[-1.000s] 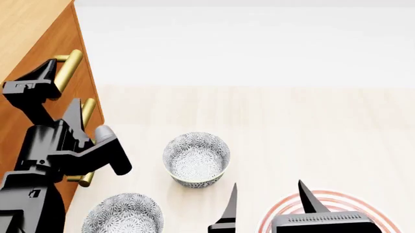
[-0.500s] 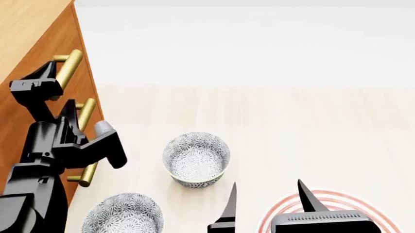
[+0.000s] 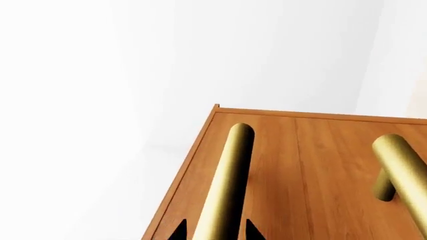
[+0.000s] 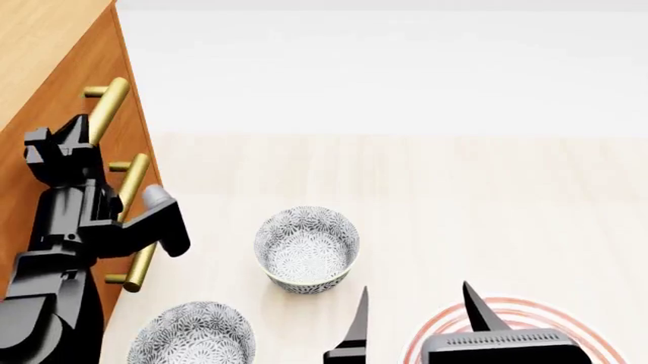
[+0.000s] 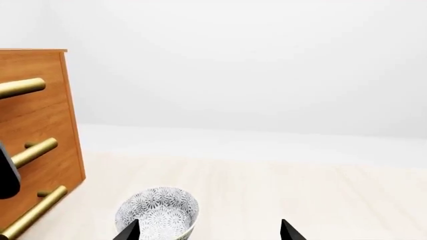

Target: Open the top drawer of the cabinet.

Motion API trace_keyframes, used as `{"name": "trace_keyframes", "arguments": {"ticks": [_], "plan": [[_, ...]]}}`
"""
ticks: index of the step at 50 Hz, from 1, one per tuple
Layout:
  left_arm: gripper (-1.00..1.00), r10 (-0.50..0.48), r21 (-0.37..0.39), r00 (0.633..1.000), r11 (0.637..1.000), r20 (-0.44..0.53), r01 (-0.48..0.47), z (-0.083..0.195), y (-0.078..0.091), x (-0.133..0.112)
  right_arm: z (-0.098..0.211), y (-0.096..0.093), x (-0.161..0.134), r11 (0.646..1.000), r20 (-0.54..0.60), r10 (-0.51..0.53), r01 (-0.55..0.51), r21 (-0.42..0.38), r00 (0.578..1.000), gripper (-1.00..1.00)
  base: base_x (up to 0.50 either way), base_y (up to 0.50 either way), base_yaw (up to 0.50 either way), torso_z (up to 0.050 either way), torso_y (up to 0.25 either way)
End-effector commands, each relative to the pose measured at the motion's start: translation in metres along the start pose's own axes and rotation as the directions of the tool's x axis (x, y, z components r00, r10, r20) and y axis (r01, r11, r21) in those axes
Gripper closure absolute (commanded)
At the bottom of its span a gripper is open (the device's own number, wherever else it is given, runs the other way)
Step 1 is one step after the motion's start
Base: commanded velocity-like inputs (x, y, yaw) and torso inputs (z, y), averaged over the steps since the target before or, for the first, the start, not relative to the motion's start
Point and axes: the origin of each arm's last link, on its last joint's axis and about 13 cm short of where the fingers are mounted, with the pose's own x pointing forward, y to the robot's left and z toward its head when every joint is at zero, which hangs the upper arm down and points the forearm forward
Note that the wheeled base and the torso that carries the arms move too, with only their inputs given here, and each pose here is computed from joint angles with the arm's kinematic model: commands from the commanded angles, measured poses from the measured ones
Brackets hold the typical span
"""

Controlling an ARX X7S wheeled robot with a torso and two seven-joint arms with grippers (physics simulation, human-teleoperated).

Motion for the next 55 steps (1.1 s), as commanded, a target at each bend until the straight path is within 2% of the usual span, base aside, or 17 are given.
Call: {"name": "trace_keyframes", "arguments": {"ticks": [1,11,30,55], "plan": [[1.0,-0.005,0.023,1.0,1.0,-0.001,0.005,0.0,0.002,-0.002,-0.001,-0.001,-0.001,1.0,0.001,-0.001,0.001,0.006,1.0,-1.0,0.0,0.0,0.0,0.0,0.0],[1.0,0.008,0.027,1.0,1.0,0.014,-0.008,0.008,0.01,-0.001,-0.001,-0.002,-0.002,1.0,0.003,-0.005,0.005,0.011,1.0,-1.0,0.0,0.0,0.0,0.0,0.0],[1.0,0.023,0.022,0.989,0.999,0.146,-0.026,0.047,0.022,-0.017,-0.002,-0.004,-0.003,1.0,0.003,-0.014,0.014,0.006,1.0,-1.0,0.0,0.0,0.0,0.0,0.0],[1.0,0.032,0.001,0.979,0.999,0.199,-0.033,0.059,0.028,-0.027,-0.002,-0.004,-0.005,1.0,0.004,-0.019,0.019,0.001,1.0,-1.0,0.0,0.0,0.0,0.0,0.002]]}}
